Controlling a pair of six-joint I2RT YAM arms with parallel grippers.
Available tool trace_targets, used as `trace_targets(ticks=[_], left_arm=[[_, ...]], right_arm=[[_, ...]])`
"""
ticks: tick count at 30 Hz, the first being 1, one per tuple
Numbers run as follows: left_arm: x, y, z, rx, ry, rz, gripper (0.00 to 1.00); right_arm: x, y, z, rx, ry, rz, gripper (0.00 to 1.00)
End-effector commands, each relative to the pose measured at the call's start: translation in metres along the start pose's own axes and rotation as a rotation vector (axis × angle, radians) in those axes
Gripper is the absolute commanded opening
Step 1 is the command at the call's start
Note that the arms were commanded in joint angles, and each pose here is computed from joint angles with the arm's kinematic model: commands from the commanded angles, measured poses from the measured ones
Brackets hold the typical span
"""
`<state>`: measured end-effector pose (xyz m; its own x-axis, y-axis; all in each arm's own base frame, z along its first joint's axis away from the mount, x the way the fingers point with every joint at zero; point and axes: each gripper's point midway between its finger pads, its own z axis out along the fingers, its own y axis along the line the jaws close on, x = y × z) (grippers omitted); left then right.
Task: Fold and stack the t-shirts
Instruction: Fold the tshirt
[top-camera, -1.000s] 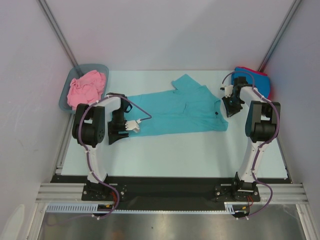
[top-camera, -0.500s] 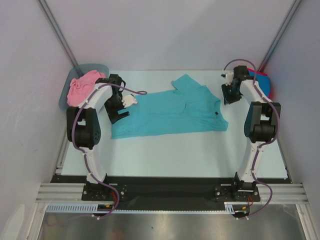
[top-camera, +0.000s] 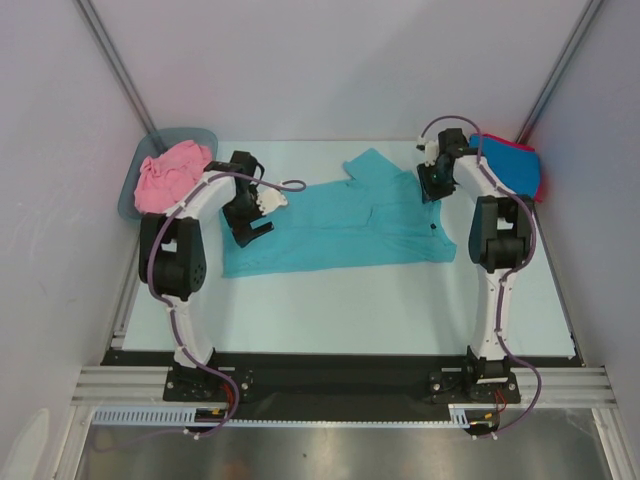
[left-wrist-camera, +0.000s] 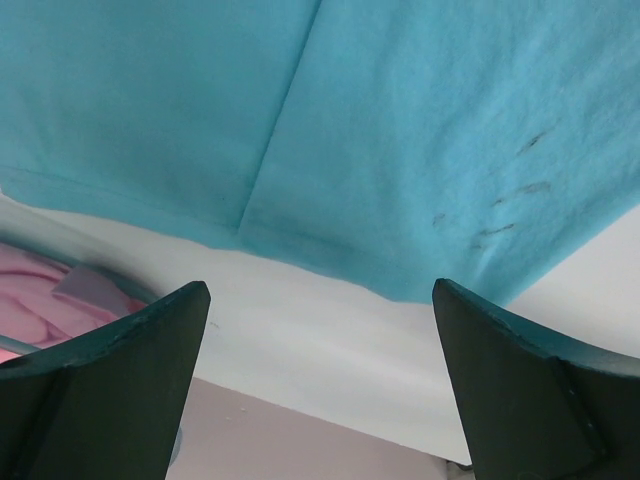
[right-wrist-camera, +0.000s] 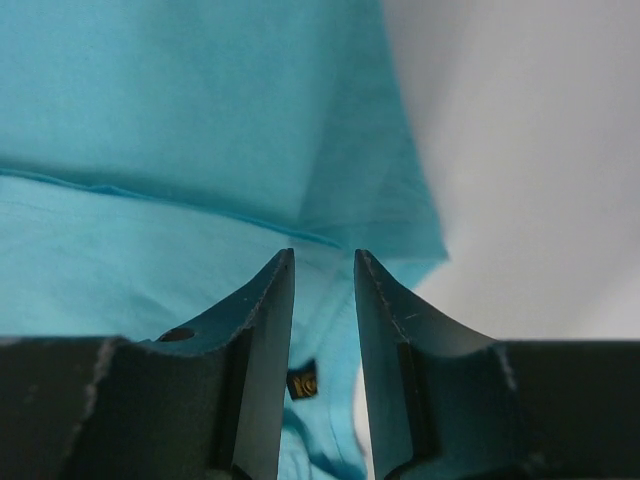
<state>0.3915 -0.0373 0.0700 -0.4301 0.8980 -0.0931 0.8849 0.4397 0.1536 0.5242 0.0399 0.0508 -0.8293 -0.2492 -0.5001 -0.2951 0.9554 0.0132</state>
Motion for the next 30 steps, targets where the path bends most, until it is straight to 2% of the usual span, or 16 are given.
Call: trace_targets(ticks=[1, 30], left_arm=[[-0.016, 0.005, -0.011, -0.040, -0.061, -0.019, 1.00], [-0.021, 0.003, -0.009, -0.064, -0.034, 0.006, 1.00]], right_arm=[[-0.028, 0.006, -0.003, -0.015, -0.062, 0.004, 0.36], [-0.011, 0.006, 0.008, -0.005, -0.021, -0.004, 0.31]])
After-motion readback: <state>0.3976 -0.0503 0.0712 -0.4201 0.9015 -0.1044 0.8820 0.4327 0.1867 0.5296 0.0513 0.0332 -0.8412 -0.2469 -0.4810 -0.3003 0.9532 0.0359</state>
